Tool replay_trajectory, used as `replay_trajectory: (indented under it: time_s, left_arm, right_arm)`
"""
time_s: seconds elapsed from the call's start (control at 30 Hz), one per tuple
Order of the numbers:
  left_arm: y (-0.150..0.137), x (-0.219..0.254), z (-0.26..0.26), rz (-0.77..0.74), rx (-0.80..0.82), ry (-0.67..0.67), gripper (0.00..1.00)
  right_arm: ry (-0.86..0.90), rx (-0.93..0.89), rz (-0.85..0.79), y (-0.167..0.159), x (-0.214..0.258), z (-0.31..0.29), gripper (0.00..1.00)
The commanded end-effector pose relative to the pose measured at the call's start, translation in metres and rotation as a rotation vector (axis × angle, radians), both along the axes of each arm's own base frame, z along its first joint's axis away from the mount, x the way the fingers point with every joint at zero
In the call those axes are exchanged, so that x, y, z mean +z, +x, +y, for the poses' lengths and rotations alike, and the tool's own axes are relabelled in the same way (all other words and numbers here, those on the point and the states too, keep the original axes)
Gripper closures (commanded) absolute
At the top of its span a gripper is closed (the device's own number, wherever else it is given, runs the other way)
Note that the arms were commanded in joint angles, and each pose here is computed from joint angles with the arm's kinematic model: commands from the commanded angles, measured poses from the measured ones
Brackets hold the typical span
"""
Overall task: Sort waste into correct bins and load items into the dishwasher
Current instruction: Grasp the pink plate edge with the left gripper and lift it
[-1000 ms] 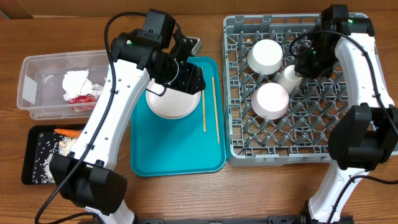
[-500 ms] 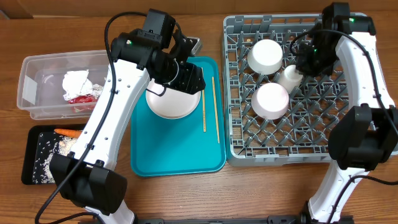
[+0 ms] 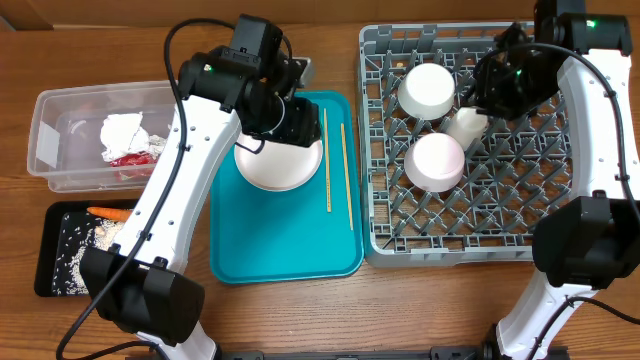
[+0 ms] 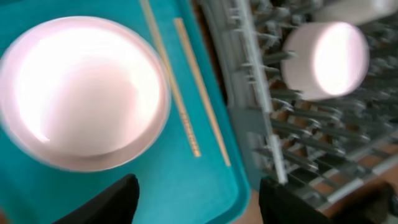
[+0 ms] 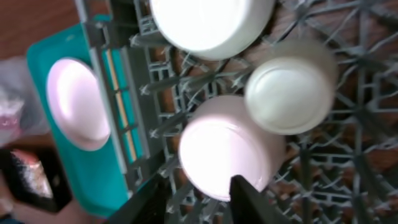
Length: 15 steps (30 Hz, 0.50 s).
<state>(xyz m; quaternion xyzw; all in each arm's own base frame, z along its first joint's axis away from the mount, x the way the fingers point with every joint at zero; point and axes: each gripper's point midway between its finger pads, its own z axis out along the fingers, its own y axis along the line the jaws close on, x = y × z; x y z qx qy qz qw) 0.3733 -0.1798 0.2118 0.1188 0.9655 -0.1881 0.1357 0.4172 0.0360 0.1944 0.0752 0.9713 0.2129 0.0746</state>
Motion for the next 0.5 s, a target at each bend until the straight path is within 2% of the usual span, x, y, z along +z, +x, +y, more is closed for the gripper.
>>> replay_trajectory:
  time_s: [0.0,0.07,0.13,0.17,0.37,0.47]
  left_arm:
    - [0.013,-0.007,0.024,-0.014,0.156,0.129,0.26]
    - [0.015,-0.007,0.025,-0.026,0.161,0.138,0.18]
    - [0.017,-0.006,0.025,-0.035,0.162,0.133,0.02]
    - [0.018,-0.006,0.025,-0.036,0.162,0.134,0.00]
    - [0.023,-0.007,0.039,-0.060,0.216,0.205,0.00]
    - [0.024,-0.011,0.041,-0.053,0.228,0.220,0.13]
  right_arm:
    - [0.096,0.086,-0.065,-0.005,0.026,0.029,0.60]
    - [0.094,0.127,-0.068,-0.007,0.026,0.039,0.59]
    - [0.094,0.158,-0.067,-0.010,0.026,0.051,0.57]
    - [0.095,0.175,-0.067,-0.011,0.026,0.058,0.56]
    - [0.022,0.261,-0.040,-0.024,0.019,0.086,0.50]
    - [-0.007,0.290,-0.023,-0.032,0.016,0.094,0.49]
